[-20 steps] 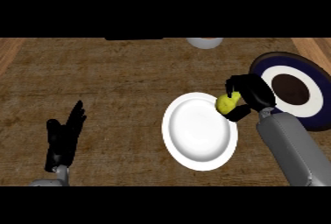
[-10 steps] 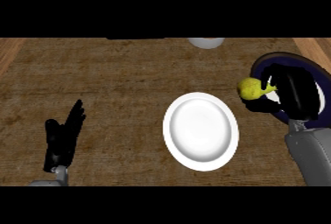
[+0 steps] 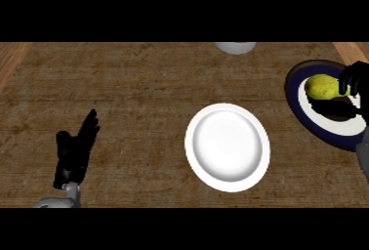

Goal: Pick the pear from the plate and place it in the plate

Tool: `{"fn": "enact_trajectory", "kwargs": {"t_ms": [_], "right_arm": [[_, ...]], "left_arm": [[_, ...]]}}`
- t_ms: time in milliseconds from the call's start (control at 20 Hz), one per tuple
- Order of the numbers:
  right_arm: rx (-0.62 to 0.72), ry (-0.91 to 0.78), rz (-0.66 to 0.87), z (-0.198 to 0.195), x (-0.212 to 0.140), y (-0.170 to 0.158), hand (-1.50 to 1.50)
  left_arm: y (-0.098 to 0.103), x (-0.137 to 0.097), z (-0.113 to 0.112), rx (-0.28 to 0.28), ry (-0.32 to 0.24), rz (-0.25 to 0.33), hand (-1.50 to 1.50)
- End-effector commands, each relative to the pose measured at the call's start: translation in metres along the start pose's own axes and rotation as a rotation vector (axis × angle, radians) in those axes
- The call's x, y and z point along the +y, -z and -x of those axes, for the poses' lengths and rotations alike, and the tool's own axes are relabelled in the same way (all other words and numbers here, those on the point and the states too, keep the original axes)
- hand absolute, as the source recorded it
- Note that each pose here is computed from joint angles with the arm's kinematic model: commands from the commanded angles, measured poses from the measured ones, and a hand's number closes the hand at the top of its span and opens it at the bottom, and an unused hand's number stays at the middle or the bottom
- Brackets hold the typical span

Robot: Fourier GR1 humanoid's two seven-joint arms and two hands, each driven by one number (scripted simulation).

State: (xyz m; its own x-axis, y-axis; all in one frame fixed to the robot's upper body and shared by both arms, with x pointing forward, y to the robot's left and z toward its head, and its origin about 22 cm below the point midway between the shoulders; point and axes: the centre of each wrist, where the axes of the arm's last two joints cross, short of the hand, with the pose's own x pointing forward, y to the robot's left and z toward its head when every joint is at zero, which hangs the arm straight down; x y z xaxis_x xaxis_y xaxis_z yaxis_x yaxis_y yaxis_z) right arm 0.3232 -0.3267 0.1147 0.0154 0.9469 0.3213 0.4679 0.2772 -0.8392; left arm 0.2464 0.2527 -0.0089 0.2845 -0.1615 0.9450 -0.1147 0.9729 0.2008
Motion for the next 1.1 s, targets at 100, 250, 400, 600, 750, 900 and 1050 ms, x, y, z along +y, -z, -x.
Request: {"fn": "enact_trajectory", "kwargs": {"t_ms": [100,250,400,600,750,900,1050], "right_arm": [[0.064,-0.026,-0.046,0.034,0.003,0.024,1.5],[0.103,-0.054,-0.049,0.048,0.008,0.041,1.5],[0.116,-0.078,-0.105,0.076,0.026,0.034,1.5],[0.163,-0.059,-0.28,0.093,0.018,0.042,1.5],[0.197,-0.033,-0.418,0.097,0.026,0.044,1.5],[0.226,-0.082,-0.493,0.117,0.028,0.037,-1.5],[0.17,-0.048,-0.536,0.119,0.044,0.028,-1.5]], "left_arm": [[-0.004,0.001,-0.007,0.016,-0.001,-0.001,0.0],[-0.007,-0.019,0.003,-0.022,0.011,0.002,0.0],[0.009,-0.009,-0.008,-0.008,0.003,0.015,0.0],[0.0,-0.002,-0.012,-0.013,0.004,0.02,0.0],[0.012,-0.014,-0.017,-0.015,-0.013,0.016,0.0],[0.0,0.003,-0.002,-0.01,0.005,0.025,0.0],[0.014,-0.014,0.0,-0.028,-0.001,0.008,0.0]]}}
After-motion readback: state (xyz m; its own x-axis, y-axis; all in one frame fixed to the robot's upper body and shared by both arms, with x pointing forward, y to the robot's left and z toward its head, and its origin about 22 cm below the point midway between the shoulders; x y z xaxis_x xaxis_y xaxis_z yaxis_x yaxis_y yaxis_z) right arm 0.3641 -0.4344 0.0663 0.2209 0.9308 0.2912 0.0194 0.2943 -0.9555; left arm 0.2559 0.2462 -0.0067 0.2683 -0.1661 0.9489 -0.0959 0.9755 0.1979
